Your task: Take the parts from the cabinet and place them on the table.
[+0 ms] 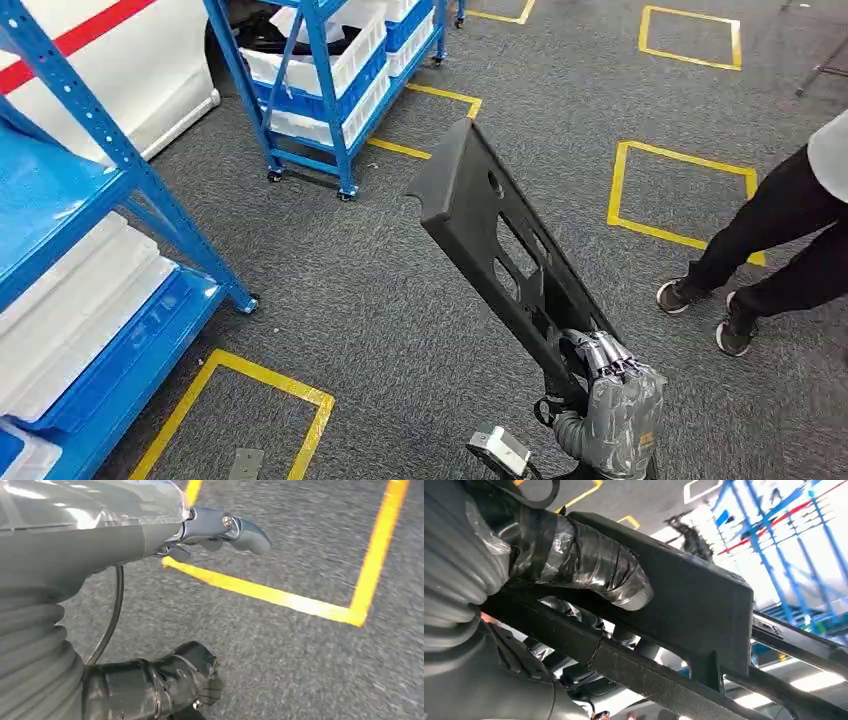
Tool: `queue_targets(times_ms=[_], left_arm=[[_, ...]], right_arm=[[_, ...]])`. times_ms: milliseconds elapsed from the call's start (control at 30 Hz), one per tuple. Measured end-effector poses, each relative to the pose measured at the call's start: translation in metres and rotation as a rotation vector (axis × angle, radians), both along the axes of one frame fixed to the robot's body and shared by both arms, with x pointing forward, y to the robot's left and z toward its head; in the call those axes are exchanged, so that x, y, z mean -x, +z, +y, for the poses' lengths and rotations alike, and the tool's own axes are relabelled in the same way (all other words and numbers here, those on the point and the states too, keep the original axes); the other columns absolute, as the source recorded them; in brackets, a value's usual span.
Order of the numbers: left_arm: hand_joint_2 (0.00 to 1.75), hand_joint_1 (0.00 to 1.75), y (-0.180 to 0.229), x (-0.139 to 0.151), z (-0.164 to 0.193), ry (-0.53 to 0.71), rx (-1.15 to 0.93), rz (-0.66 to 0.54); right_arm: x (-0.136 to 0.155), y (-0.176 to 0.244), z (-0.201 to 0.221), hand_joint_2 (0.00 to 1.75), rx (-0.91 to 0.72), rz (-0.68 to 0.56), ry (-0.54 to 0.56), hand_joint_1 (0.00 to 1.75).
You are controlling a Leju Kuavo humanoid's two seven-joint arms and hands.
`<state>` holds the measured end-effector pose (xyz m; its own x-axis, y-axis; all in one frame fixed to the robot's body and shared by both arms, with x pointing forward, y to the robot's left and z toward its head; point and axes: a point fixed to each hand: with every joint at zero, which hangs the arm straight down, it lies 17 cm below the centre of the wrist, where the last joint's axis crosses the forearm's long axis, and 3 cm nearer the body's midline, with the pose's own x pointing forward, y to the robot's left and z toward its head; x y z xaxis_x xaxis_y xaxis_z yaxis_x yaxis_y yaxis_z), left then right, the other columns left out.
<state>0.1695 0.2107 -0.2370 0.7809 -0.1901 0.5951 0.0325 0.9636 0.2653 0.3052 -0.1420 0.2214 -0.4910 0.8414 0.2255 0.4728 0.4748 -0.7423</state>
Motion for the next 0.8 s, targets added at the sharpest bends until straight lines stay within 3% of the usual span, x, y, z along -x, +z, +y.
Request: queue_targets(times_ms=[800], left_arm=[[1.75,0.00,0.001,0.001,-0.003,-0.003,0.004,-0.005]], right_arm=[[0.013,0.013,-0.030,1.75,-0.021,-0.028,-0.078,1.75]])
